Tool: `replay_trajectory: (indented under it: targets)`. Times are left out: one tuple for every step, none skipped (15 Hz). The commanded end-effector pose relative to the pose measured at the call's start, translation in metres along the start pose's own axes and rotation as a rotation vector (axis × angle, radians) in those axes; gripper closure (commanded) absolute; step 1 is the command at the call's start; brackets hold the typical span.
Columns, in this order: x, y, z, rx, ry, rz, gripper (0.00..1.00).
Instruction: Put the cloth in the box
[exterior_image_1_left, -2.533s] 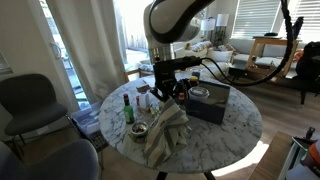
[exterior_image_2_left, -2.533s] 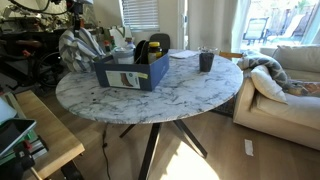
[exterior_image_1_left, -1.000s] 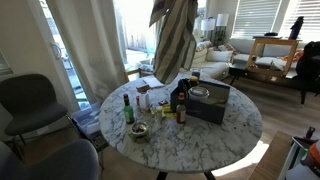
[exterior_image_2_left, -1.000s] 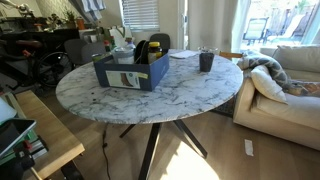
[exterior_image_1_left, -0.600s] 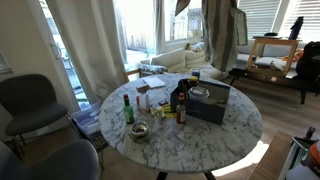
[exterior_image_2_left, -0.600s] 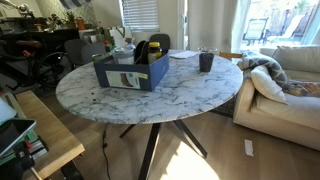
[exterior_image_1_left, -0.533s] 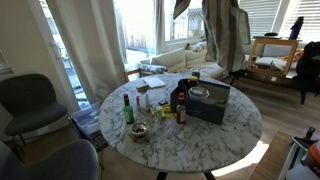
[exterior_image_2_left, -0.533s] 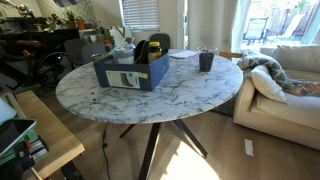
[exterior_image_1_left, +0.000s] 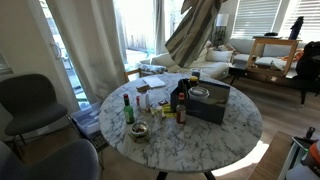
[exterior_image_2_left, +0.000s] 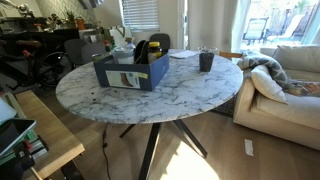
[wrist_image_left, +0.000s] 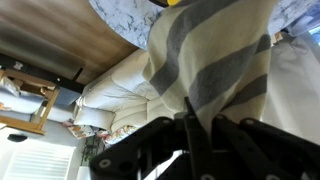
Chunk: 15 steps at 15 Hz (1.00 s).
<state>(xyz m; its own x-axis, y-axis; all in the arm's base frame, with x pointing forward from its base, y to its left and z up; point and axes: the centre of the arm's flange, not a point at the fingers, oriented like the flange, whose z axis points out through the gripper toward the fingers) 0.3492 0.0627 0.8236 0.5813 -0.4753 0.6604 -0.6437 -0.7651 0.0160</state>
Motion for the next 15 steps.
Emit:
replay_trajectory:
  targets:
    - [0.026, 0.065, 0.051, 0.098, -0.067, 0.17, 0.98]
    - [0.035, 0.079, 0.067, 0.112, -0.106, 0.22, 0.98]
    - [0.042, 0.091, 0.078, 0.125, -0.143, 0.27, 0.98]
    - [0.045, 0.102, 0.09, 0.149, -0.171, 0.32, 0.98]
    - [0.046, 0.11, 0.104, 0.165, -0.206, 0.367, 0.98]
    - [0.046, 0.118, 0.114, 0.185, -0.236, 0.412, 0.98]
    - [0.042, 0.125, 0.13, 0.207, -0.269, 0.452, 0.98]
    - [0.038, 0.131, 0.139, 0.228, -0.293, 0.484, 0.98]
    - [0.033, 0.134, 0.152, 0.251, -0.315, 0.513, 0.98]
    - [0.032, 0.137, 0.161, 0.261, -0.338, 0.538, 0.98]
    - [0.03, 0.14, 0.17, 0.257, -0.373, 0.573, 0.98]
    - [0.045, 0.133, 0.157, 0.226, -0.337, 0.509, 0.98]
    - [0.043, 0.135, 0.163, 0.221, -0.347, 0.514, 0.94]
    - [0.044, 0.135, 0.164, 0.217, -0.345, 0.511, 0.94]
    - [0.044, 0.134, 0.162, 0.218, -0.342, 0.509, 0.94]
